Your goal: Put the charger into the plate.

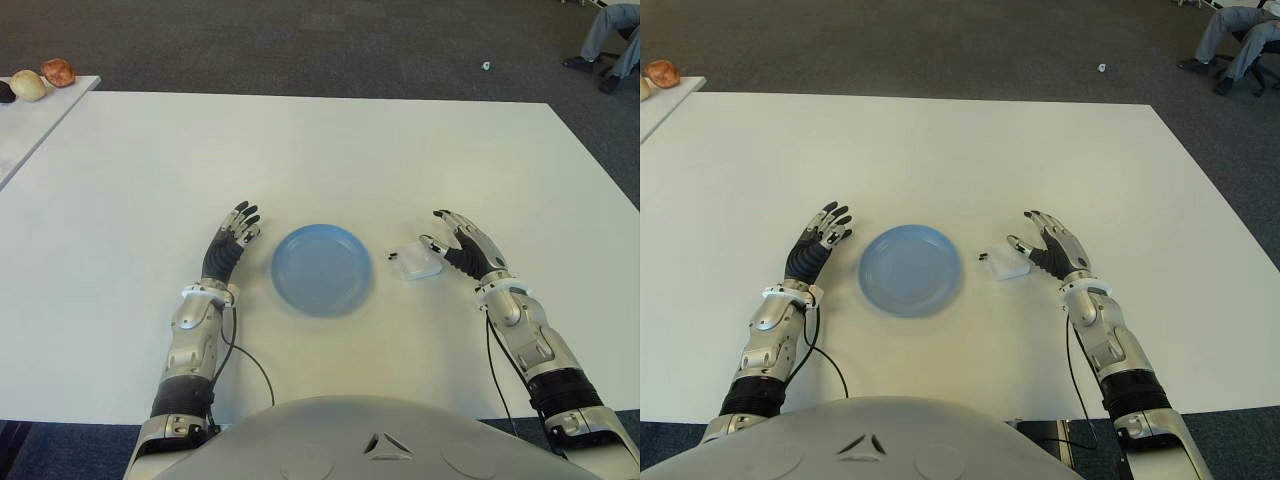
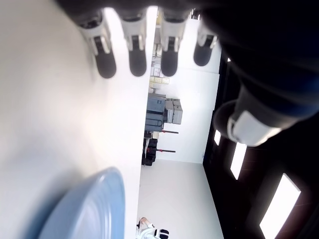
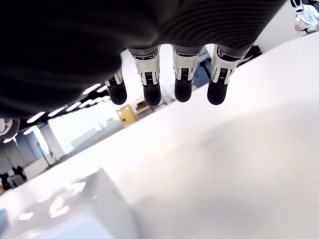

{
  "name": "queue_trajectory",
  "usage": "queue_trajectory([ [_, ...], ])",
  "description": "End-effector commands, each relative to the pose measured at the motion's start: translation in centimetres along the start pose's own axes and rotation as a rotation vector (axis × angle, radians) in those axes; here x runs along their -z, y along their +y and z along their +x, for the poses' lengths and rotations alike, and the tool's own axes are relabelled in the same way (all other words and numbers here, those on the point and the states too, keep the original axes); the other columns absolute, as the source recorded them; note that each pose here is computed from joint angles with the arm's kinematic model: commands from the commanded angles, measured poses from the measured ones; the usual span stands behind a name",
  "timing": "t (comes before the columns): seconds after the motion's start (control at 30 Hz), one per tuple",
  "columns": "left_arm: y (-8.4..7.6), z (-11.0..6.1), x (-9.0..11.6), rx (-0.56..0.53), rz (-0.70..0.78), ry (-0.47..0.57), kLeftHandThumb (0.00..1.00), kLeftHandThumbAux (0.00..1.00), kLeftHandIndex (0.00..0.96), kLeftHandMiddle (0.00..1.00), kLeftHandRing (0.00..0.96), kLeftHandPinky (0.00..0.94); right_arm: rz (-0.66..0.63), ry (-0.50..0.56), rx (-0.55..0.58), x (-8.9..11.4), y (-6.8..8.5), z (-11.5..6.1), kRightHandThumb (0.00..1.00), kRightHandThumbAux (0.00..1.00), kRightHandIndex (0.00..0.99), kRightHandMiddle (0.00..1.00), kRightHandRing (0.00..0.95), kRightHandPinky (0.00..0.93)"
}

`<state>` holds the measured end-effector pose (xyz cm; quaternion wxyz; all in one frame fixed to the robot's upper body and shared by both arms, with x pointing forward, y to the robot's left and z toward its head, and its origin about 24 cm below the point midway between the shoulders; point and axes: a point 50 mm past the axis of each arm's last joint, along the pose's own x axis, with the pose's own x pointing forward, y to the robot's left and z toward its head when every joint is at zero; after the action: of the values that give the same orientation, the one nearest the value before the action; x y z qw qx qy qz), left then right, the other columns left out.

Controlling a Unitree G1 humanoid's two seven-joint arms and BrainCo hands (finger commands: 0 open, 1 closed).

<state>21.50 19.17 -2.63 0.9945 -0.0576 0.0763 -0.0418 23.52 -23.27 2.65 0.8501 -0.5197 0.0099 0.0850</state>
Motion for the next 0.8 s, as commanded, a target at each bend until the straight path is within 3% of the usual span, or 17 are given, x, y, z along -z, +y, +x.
queue_trajectory([
  [0.03,0.2,-0.5,1.3,-0.025,-0.010,0.076,0.000,0.577,0.060,0.125,0.119,0.139,0.019,-0.101,0.010,-2.1,-0.3,-0.4,0.221,0.146,0.000,0.000,0.000,0.000],
  [0.3,-0.1,-0.5,1.4,-0.029,-0.003,0.077,0.000,0.587,0.070,0.137,0.131,0.143,-0.029,-0.202,0.005,-3.7,-0.1,-1.0,0.249,0.129,0.000,0.000,0.000,0.000],
  [0.8,-0.1,-0.6,1.5,-0.029,0.008,0.097,0.000,0.587,0.068,0.136,0.132,0.139,-0.078,-0.246,-0.047,-4.6,0.1,-1.0,0.276,0.101,0.000,0.000,0.000,0.000],
])
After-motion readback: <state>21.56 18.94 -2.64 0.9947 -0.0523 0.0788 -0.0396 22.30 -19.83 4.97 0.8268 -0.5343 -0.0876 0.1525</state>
